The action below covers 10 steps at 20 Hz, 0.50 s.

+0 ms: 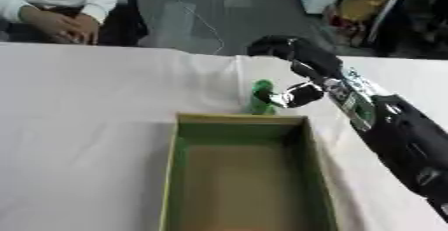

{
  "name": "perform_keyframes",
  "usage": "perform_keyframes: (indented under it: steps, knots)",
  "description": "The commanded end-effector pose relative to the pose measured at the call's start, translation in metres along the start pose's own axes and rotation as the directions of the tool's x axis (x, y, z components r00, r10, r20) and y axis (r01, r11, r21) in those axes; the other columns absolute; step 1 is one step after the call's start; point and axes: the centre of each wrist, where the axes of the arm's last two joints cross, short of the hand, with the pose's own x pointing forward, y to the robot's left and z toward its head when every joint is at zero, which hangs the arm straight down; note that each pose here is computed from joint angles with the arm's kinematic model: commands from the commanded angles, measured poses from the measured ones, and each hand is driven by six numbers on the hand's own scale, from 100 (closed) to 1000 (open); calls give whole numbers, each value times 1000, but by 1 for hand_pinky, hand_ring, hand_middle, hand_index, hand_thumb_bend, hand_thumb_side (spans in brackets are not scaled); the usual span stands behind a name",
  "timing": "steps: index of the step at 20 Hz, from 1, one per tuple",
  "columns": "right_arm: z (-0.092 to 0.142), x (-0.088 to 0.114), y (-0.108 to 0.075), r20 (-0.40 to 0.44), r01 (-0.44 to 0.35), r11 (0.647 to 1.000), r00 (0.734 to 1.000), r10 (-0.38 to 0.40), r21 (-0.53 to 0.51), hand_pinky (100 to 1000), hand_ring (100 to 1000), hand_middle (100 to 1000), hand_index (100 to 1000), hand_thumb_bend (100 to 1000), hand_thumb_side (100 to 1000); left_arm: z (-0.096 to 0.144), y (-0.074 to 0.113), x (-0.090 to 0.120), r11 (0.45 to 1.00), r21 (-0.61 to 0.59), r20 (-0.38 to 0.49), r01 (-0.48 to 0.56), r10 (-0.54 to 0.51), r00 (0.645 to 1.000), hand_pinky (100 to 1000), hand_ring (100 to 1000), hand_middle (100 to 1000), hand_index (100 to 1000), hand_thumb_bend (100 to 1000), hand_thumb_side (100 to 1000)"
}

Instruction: Pick up objects on the table and place them in the box.

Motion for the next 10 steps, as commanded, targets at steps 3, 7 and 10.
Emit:
perform_keyframes:
  steps: [3,7,10]
  knots:
    - [1,-7,-20,2,-45,999,999,45,-18,635,704,771,855,417,742,-7,-1,5,1000,-7,31,-8,8,999,656,649,781,820,348,615]
    - [-1,-5,-20,11,-47,999,999,47,-17,634,703,771,855,415,743,-9,-3,5,1000,-7,37,-15,15,999,655,648,781,820,347,617]
    - [-2,-5,-18,15,-47,999,999,48,-11,634,703,771,855,411,745,-10,-4,6,1000,-7,39,-19,19,999,655,648,781,820,346,620]
